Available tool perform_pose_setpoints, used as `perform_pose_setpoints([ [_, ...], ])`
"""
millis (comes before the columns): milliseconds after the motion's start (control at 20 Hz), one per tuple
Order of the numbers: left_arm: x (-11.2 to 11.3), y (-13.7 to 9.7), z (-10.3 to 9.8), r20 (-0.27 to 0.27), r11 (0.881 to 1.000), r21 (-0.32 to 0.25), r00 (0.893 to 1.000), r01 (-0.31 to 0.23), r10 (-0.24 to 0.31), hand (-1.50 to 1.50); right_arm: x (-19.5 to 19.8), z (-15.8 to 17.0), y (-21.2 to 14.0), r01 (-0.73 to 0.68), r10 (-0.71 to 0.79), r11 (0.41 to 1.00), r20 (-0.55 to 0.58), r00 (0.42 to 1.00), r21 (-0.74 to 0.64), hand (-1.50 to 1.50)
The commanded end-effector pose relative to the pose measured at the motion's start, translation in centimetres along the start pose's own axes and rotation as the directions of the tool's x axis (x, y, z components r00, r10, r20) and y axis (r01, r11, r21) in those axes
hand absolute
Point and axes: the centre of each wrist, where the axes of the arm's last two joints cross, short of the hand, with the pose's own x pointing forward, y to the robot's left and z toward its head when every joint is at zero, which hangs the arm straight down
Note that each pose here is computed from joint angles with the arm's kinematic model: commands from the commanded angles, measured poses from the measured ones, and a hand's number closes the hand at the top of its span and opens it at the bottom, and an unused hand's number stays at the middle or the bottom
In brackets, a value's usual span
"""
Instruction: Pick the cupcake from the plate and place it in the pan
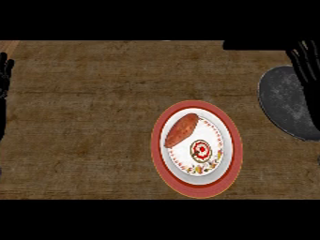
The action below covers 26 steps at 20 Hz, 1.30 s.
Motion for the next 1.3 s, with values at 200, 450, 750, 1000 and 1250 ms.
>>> perform_pose_setpoints([
  [200,-1.8,-4.6,1.7,-0.218,0.954,-0.296,0.975,-0.040,-0.027,0.00,-5.9,-1.8,2.2,-0.059,0.146,0.975,-0.419,0.896,0.214,-1.50],
  [450,-3.0,-6.1,3.2,-0.374,0.923,-0.367,0.927,-0.113,-0.036,0.00,-9.3,1.0,3.1,-0.530,0.621,0.783,-0.351,0.701,0.326,1.50],
  [750,-3.4,-5.2,2.8,-0.410,0.935,-0.332,0.912,-0.123,-0.025,0.00,-13.0,4.1,8.0,-0.442,0.560,0.823,-0.385,0.733,0.356,-1.50],
  [1000,-3.4,-6.6,3.2,-0.418,0.929,-0.345,0.908,-0.135,-0.023,0.00,-11.0,0.9,8.5,-0.551,0.783,0.608,-0.314,0.538,0.571,-1.50],
  [1250,-3.4,-6.5,3.4,-0.425,0.930,-0.341,0.905,-0.136,-0.023,0.00,-7.0,-3.2,9.2,-0.539,0.904,0.409,-0.244,0.352,0.737,-1.50],
])
